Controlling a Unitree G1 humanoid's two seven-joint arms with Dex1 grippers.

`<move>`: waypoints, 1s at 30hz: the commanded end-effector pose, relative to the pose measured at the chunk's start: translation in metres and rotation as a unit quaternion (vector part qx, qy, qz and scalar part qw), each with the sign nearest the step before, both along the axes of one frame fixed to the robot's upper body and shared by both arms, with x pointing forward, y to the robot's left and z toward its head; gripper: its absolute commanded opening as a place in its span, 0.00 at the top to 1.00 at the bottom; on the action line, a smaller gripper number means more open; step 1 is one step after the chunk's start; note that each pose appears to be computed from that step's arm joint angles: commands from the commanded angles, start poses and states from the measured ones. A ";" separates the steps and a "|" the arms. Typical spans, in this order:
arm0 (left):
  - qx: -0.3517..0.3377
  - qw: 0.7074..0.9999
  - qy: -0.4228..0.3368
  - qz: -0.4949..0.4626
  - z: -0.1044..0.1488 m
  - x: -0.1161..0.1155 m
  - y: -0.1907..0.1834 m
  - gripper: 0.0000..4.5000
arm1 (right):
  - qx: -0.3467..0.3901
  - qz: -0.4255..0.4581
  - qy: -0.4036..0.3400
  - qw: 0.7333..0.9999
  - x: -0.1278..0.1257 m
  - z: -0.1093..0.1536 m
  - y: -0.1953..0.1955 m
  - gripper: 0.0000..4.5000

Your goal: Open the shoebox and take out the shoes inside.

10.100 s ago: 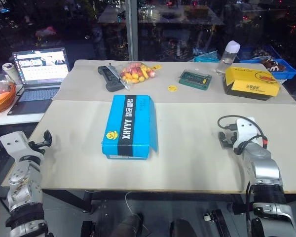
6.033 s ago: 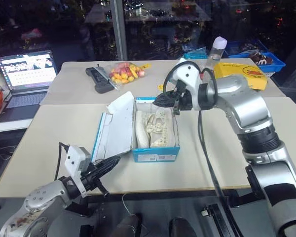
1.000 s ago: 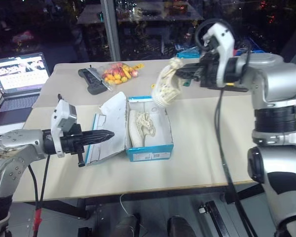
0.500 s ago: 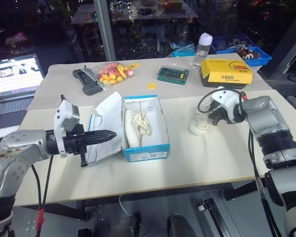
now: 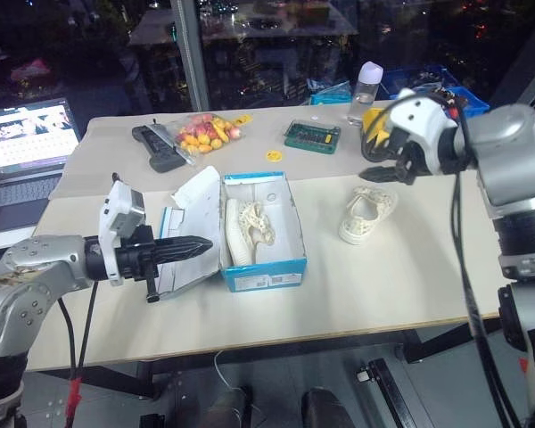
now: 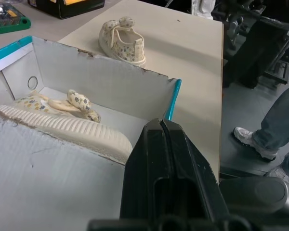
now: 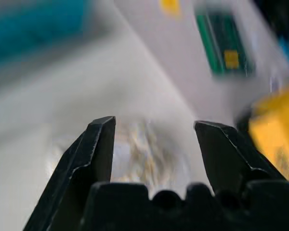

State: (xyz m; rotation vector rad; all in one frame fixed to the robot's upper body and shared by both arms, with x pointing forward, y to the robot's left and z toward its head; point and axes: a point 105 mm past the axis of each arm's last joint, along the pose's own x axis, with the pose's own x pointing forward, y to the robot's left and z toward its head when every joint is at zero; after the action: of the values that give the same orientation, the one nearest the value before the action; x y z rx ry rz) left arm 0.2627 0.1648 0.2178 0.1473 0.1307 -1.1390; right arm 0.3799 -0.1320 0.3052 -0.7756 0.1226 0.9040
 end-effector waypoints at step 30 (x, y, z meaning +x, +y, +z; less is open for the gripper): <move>0.002 1.000 -0.022 0.010 0.008 -0.012 -0.001 1.00 | -0.029 0.077 0.132 0.988 0.037 -0.139 0.146 0.29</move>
State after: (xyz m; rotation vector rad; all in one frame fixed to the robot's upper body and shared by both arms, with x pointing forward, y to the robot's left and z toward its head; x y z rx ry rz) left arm 0.2546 0.1655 0.2159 0.1370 0.1328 -1.1162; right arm 0.4173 0.0079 0.1659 -0.7256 0.3415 1.1494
